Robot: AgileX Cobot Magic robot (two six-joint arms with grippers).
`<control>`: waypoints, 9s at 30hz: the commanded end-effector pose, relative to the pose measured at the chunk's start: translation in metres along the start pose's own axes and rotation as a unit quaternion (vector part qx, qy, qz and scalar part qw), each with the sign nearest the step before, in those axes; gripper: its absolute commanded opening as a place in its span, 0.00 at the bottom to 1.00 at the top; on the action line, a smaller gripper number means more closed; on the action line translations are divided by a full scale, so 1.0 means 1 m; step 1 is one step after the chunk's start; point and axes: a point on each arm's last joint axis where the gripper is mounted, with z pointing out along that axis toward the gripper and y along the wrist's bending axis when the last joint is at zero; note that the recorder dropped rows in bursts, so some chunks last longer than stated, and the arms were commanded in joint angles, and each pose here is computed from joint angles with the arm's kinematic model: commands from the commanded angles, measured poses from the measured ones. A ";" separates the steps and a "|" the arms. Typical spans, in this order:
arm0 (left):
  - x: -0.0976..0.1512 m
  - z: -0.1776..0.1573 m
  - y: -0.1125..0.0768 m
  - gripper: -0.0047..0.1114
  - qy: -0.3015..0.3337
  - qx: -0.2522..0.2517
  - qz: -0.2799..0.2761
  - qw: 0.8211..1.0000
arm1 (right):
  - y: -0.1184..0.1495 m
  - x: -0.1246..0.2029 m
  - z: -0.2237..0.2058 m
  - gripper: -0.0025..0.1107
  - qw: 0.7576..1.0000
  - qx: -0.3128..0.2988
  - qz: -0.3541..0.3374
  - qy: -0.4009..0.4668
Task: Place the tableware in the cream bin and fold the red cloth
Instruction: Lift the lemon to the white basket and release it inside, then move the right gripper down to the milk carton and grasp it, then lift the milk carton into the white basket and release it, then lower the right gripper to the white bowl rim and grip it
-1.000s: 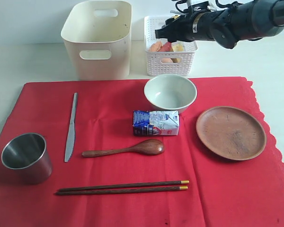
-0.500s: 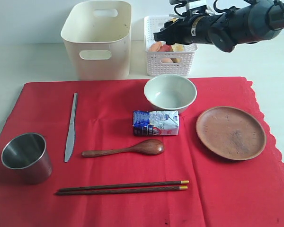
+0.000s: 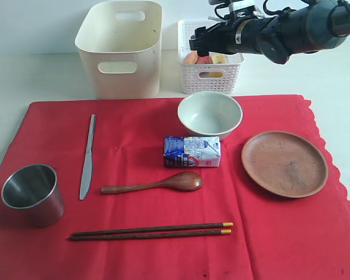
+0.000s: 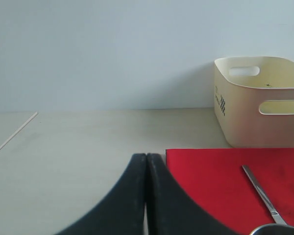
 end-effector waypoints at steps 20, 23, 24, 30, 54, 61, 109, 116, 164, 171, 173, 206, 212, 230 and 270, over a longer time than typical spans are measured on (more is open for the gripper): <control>0.000 0.000 0.000 0.04 -0.004 -0.001 0.001 1.000 | 0.000 -0.054 -0.099 0.45 0.964 0.103 -0.134 0.203; 0.000 0.000 0.000 0.04 -0.004 -0.001 0.001 1.000 | 0.018 -0.046 -0.100 0.31 0.955 0.039 -0.183 0.230; 0.000 0.000 0.000 0.04 -0.004 -0.001 0.001 1.000 | 0.024 -0.043 -0.101 0.27 0.953 0.019 -0.193 0.234; 0.000 0.000 0.000 0.04 -0.004 -0.001 0.001 1.000 | 0.059 -0.039 -0.106 0.02 0.946 -0.086 -0.195 0.243; 0.000 0.000 0.000 0.04 -0.004 -0.001 0.001 1.000 | 0.128 0.023 -0.093 0.58 0.789 -0.308 -0.433 0.309; 0.000 0.000 0.000 0.04 -0.004 -0.001 0.001 1.000 | 0.132 0.026 -0.090 0.69 0.791 -0.322 -0.423 0.302; 0.000 0.000 0.000 0.04 -0.004 -0.001 0.001 1.000 | 0.141 0.060 -0.068 0.30 0.783 -0.275 -0.434 0.352; 0.000 0.000 0.000 0.04 -0.004 -0.001 0.001 1.000 | 0.141 0.060 -0.067 0.02 0.785 -0.274 -0.433 0.349; 0.000 0.000 0.000 0.04 -0.004 -0.001 0.001 1.000 | 0.158 -0.046 -0.101 0.02 0.897 -0.229 -0.358 0.122; 0.000 0.000 0.000 0.04 -0.004 -0.001 0.001 1.000 | 0.141 -0.058 -0.092 0.02 0.926 -0.137 -0.341 0.089; 0.000 0.000 0.000 0.04 -0.004 -0.001 0.001 1.000 | 0.127 -0.063 -0.089 0.02 0.940 -0.102 -0.314 0.086; 0.000 0.000 0.000 0.04 -0.004 -0.001 0.001 1.000 | -0.006 -0.037 -0.004 0.02 0.991 0.031 -0.034 -0.126; 0.000 0.000 0.000 0.04 -0.004 -0.001 0.001 1.000 | -0.008 -0.038 -0.004 0.06 0.990 0.038 0.017 -0.134; 0.000 0.000 0.000 0.04 -0.004 -0.001 0.001 1.000 | -0.010 -0.038 -0.004 0.69 0.989 0.044 0.038 -0.135; 0.000 0.000 0.000 0.04 -0.004 -0.001 0.001 1.000 | 0.002 -0.010 -0.077 0.69 0.937 0.003 -0.018 0.350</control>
